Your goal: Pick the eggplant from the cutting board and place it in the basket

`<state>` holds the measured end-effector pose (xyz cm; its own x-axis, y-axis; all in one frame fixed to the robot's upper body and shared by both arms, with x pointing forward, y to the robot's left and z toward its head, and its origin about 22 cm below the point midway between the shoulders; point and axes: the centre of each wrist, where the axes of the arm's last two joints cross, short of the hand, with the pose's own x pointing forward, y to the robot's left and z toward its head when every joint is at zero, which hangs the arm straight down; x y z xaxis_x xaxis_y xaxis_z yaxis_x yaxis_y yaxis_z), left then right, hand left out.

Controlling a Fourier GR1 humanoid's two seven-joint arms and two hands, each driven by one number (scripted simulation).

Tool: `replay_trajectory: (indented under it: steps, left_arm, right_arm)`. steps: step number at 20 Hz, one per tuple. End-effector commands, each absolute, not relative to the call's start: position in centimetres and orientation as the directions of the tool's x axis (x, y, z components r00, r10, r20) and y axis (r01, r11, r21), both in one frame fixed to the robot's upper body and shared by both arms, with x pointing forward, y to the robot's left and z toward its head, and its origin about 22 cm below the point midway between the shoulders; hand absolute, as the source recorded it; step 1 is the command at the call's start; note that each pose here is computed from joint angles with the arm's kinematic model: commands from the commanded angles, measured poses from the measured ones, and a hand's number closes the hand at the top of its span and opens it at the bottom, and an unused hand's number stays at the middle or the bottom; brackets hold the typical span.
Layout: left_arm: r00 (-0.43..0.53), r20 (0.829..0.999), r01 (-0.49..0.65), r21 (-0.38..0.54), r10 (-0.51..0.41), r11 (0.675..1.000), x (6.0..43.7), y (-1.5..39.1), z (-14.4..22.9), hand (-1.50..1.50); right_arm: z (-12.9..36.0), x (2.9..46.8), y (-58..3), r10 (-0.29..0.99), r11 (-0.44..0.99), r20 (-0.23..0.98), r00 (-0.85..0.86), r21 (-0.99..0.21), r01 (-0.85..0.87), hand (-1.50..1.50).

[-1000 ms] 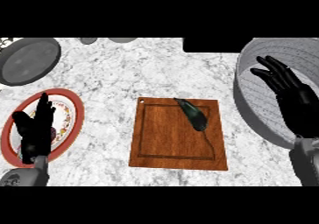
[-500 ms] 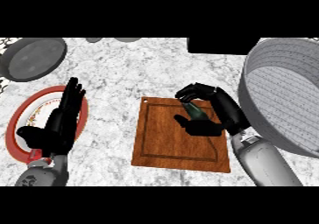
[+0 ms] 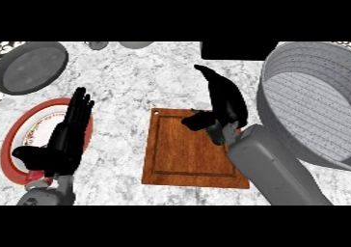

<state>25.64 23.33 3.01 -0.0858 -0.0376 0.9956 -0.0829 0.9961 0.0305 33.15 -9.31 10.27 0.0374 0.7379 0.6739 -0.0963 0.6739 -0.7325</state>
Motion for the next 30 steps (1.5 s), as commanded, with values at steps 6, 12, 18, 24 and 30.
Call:
replay_trajectory:
  steps: [6,12,18,24,30]
  left_arm:
    - [-0.091,0.995,-0.091,0.040,-0.048,0.995,24.6,23.8,3.0,0.00]
    - [-0.112,0.993,-0.087,0.025,-0.035,0.996,24.7,23.0,2.4,0.00]
    - [-0.109,0.994,-0.087,0.008,-0.018,0.996,24.7,23.0,3.4,0.00]
    - [-0.110,0.993,-0.080,0.035,-0.043,0.996,23.9,23.7,3.1,0.00]
    - [-0.106,0.994,-0.081,0.019,-0.028,0.997,24.4,24.4,2.6,0.00]
  right_arm:
    - [19.9,36.5,-7.9,0.964,0.231,0.172,0.204,-0.919,-0.320,-1.50]
    - [24.7,37.7,-5.4,0.964,0.261,0.195,0.179,-0.820,-0.510,-1.50]
    - [23.5,38.9,-4.8,0.966,0.242,0.149,0.211,-0.811,-0.533,-1.50]
    - [18.2,39.1,-4.3,0.972,0.172,0.042,0.233,-0.802,-0.572,-1.50]
    - [15.7,38.9,-4.6,0.964,0.215,0.083,0.251,-0.800,-0.561,-1.50]
